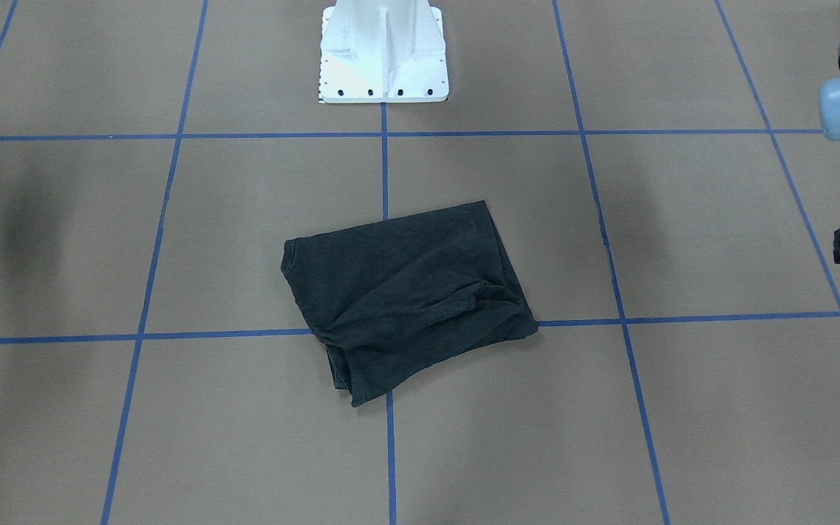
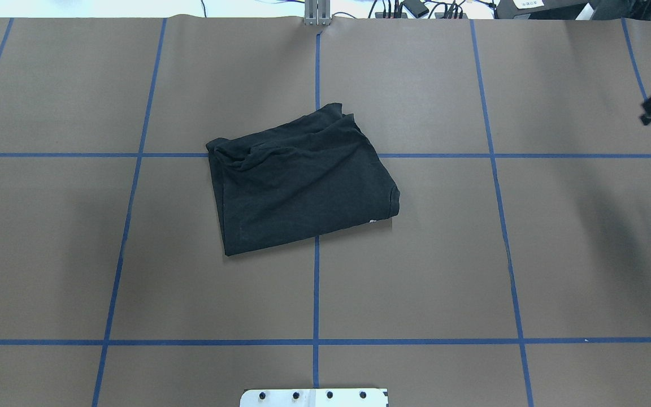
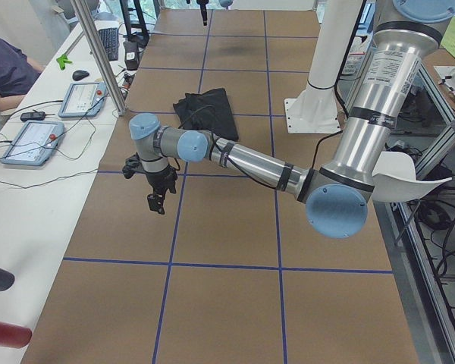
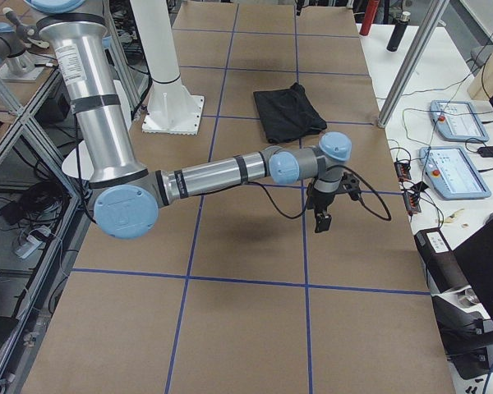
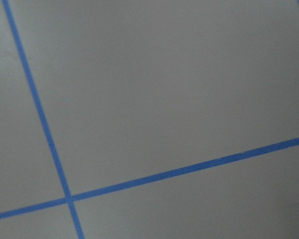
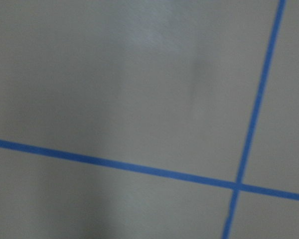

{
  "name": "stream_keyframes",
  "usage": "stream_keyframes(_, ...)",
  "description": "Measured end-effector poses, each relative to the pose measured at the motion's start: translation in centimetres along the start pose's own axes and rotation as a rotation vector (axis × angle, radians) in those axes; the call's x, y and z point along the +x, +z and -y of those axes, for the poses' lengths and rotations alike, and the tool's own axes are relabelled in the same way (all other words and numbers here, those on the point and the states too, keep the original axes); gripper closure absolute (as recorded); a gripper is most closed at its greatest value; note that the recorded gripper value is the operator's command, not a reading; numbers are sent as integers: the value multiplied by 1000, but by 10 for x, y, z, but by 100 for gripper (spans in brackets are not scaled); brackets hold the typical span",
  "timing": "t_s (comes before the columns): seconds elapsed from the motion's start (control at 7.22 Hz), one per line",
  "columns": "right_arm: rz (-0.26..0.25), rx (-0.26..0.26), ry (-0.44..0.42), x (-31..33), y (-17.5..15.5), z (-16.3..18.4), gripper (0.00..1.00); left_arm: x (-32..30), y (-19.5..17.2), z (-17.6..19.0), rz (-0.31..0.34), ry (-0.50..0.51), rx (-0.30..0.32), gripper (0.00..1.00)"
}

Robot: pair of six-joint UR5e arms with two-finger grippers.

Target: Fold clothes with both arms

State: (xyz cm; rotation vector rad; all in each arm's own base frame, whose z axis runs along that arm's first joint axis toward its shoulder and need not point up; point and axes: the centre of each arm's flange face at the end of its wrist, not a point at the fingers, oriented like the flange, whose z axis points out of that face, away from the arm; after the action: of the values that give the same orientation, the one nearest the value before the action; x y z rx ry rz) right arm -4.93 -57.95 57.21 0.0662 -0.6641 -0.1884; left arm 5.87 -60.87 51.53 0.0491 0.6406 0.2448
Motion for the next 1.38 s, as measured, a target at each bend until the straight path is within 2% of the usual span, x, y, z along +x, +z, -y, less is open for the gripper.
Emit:
stream_keyframes(0.28, 30, 2, 21, 92, -6, -70, 0, -48, -7, -22, -28, 8, 1, 0)
stream_keyframes(0.55, 56, 31, 99, 139, -26, -124, 0, -69, 1, -47, -91, -10, 1, 0)
stream_keyframes(0.97, 57, 13, 158, 137, -42, -141, 0, -74, 7, -60, -110, -18, -3, 0)
stream_keyframes(1.38, 49, 9, 168, 109, -40, -128, 0, -72, 7, -74, -109, -6, 12, 0)
